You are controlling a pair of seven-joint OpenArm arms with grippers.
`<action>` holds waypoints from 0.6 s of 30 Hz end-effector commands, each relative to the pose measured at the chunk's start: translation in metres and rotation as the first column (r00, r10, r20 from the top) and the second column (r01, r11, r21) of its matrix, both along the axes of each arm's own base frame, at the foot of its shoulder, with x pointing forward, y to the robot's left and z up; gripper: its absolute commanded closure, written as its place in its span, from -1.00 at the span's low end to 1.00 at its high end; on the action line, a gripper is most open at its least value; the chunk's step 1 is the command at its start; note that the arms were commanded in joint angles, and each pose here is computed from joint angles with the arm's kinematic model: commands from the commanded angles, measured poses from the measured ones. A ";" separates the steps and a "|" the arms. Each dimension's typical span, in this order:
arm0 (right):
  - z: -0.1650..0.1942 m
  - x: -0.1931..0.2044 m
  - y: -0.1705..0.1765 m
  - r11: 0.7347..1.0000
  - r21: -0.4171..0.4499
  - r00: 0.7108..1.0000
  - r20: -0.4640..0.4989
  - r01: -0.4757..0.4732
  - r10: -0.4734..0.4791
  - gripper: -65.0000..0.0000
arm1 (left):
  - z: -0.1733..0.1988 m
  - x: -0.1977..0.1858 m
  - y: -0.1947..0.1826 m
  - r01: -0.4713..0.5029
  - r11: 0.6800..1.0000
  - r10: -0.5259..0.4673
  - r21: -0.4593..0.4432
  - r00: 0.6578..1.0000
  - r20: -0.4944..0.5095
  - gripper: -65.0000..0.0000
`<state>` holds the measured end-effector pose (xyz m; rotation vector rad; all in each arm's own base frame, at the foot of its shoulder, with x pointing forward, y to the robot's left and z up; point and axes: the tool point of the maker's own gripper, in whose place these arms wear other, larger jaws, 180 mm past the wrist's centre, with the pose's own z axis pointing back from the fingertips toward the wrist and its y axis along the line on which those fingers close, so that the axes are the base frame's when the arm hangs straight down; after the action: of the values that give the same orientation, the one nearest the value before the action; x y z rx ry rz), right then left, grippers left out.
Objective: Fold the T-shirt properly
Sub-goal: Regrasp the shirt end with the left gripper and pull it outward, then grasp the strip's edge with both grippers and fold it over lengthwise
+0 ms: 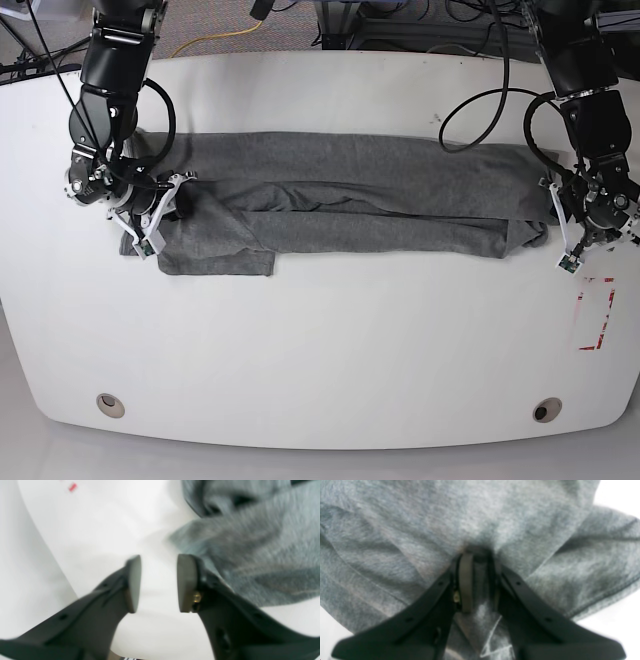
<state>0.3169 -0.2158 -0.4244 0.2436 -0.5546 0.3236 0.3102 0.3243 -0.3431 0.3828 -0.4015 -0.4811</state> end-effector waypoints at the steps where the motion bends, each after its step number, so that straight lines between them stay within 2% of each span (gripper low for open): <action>1: -0.003 -0.005 -0.010 0.999 -0.048 0.999 -0.035 -0.001 0.000 0.69 | 0.018 0.013 0.006 -0.006 1.000 0.005 0.016 0.999 0.054 0.11; 7: 0.014 0.004 -0.008 0.997 -0.069 1.000 0.020 -0.015 0.017 0.67 | 0.037 0.027 0.008 -0.016 1.000 0.014 0.014 0.994 0.111 0.09; 12: 0.034 0.009 -0.007 0.993 -0.110 0.997 0.069 -0.034 0.042 0.66 | 0.053 0.026 0.020 -0.093 0.995 0.097 -0.026 0.978 0.187 0.09; 14: 0.044 0.011 -0.007 0.991 -0.131 0.995 0.089 -0.042 0.054 0.57 | 0.051 0.025 0.020 -0.112 0.992 0.120 -0.051 0.973 0.195 0.09; 18: 0.062 0.015 -0.005 0.985 -0.166 0.988 0.131 -0.054 0.077 0.17 | 0.048 0.024 0.017 -0.115 0.991 0.126 -0.064 0.973 0.193 0.09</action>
<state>0.3192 -0.2170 -0.3841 0.1121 -0.5891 0.4345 0.3247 0.3375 -0.3112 0.3788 -0.5278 -0.3171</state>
